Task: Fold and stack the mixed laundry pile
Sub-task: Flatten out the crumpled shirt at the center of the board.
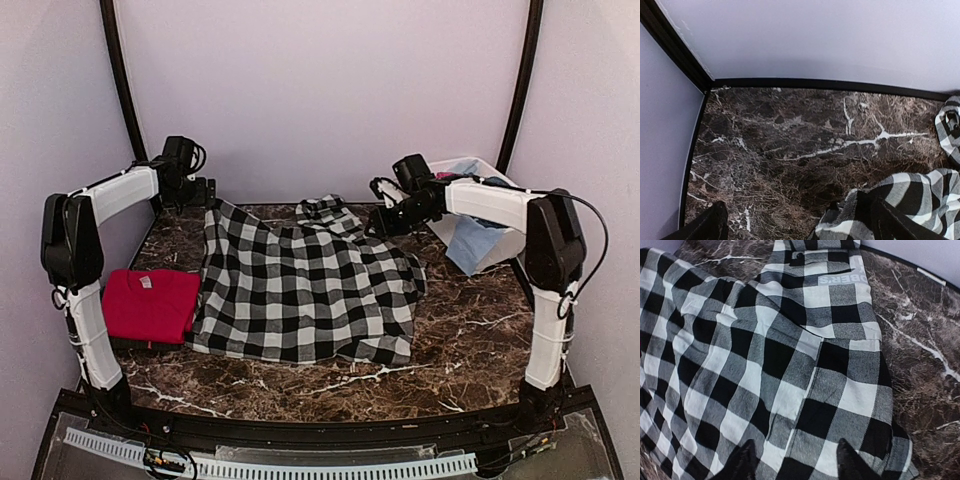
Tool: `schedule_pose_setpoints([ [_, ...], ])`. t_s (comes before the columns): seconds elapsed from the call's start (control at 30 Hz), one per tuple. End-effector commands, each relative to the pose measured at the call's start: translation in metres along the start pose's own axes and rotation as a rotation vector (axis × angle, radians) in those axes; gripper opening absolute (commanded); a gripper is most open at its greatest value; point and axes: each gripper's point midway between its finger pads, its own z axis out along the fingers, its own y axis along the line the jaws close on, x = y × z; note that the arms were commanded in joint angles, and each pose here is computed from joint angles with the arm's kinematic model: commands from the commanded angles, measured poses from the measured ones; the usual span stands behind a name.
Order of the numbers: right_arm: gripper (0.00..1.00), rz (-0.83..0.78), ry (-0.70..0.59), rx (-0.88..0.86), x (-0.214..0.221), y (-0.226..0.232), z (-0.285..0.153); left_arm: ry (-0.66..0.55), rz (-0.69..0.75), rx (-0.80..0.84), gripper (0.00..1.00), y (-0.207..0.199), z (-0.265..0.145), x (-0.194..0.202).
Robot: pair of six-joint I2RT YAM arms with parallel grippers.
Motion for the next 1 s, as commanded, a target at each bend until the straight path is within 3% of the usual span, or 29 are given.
schedule_pose_setpoints([
  [0.0, 0.42, -0.017, -0.039, 0.013, -0.032, 0.003, 0.044, 0.041, 0.042, 0.033, 0.99, -0.004, 0.005, 0.005],
  [0.2, 0.31, -0.015, 0.036, 0.085, -0.025, -0.015, 0.099, 0.085, 0.021, 0.019, 0.99, 0.014, 0.022, 0.016],
  [0.47, 0.2, 0.037, 0.152, 0.267, 0.009, -0.074, 0.128, 0.093, -0.114, 0.123, 0.99, 0.042, 0.029, 0.01],
  [0.6, 0.2, 0.083, 0.199, 0.343, 0.026, -0.108, 0.122, 0.089, -0.124, 0.1, 0.99, 0.059, 0.026, 0.003],
  [0.77, 0.2, 0.136, 0.24, 0.385, 0.043, -0.137, 0.112, 0.115, -0.244, 0.141, 0.99, 0.081, 0.023, 0.008],
  [0.97, 0.22, 0.207, 0.199, 0.39, 0.032, -0.163, 0.093, 0.025, -0.218, 0.31, 0.99, 0.042, -0.019, 0.013],
])
